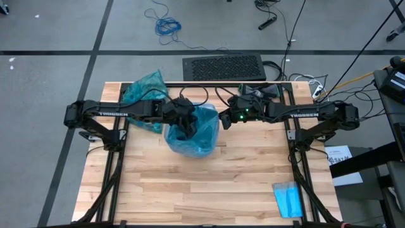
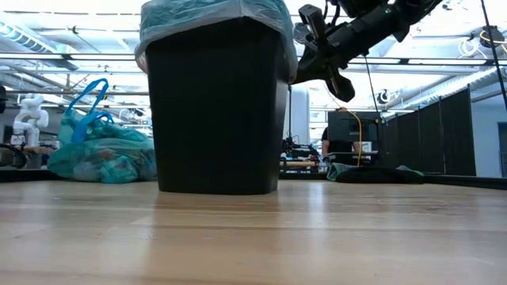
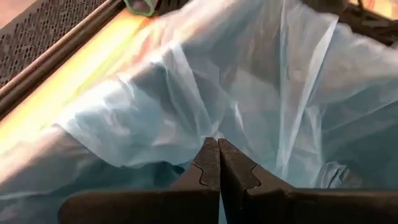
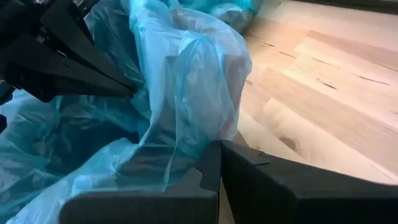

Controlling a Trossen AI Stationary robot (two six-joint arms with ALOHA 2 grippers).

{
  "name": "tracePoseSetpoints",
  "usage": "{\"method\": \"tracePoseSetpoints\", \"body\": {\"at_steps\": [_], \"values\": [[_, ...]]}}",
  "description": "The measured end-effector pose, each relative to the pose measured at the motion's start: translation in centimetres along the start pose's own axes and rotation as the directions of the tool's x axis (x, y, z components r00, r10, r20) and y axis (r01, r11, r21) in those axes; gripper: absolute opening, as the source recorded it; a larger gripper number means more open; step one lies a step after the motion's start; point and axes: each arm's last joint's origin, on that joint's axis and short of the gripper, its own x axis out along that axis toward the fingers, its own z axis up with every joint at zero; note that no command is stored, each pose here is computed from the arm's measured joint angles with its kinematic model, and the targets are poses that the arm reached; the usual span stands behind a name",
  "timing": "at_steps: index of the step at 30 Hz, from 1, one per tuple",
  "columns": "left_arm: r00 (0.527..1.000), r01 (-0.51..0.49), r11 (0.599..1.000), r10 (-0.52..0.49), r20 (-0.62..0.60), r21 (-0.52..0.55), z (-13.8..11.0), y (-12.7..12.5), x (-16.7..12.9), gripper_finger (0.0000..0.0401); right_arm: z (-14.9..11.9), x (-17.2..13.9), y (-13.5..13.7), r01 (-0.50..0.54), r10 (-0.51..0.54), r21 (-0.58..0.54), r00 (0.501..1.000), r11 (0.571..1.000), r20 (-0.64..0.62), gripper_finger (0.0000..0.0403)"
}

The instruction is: Place trash/remove bag and relplace

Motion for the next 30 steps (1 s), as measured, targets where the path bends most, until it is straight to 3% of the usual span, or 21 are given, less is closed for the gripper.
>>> {"method": "tracePoseSetpoints", "body": {"at_steps": [10,14,18,23,30], "values": [[0.985,0.089,0.994,-0.097,0.144,0.065,2.2,-0.1,-5.1,0.0,-0.2,0.0,0.1,0.002,-0.002,-0.004,1.0,1.0,-0.01,0.0],[0.987,0.143,0.985,-0.149,0.06,0.093,1.6,0.0,-6.4,0.0,-0.2,0.0,0.1,0.004,-0.004,-0.004,1.0,1.0,-0.011,0.0],[0.997,0.073,0.988,-0.067,-0.047,0.138,0.0,-0.4,-7.2,0.0,0.0,-0.5,0.2,0.003,-0.003,-0.007,1.0,1.0,0.006,0.0],[0.998,0.002,0.992,-0.01,0.063,0.126,-0.3,-0.4,-10.6,0.0,0.2,-2.0,0.2,0.053,-0.052,-0.044,0.998,0.998,0.023,0.0026],[0.991,-0.057,0.998,0.052,0.123,0.034,-1.3,1.0,-14.5,0.0,-0.4,-4.0,-0.7,0.196,-0.198,-0.052,0.98,0.979,-0.029,0.0109]]}}
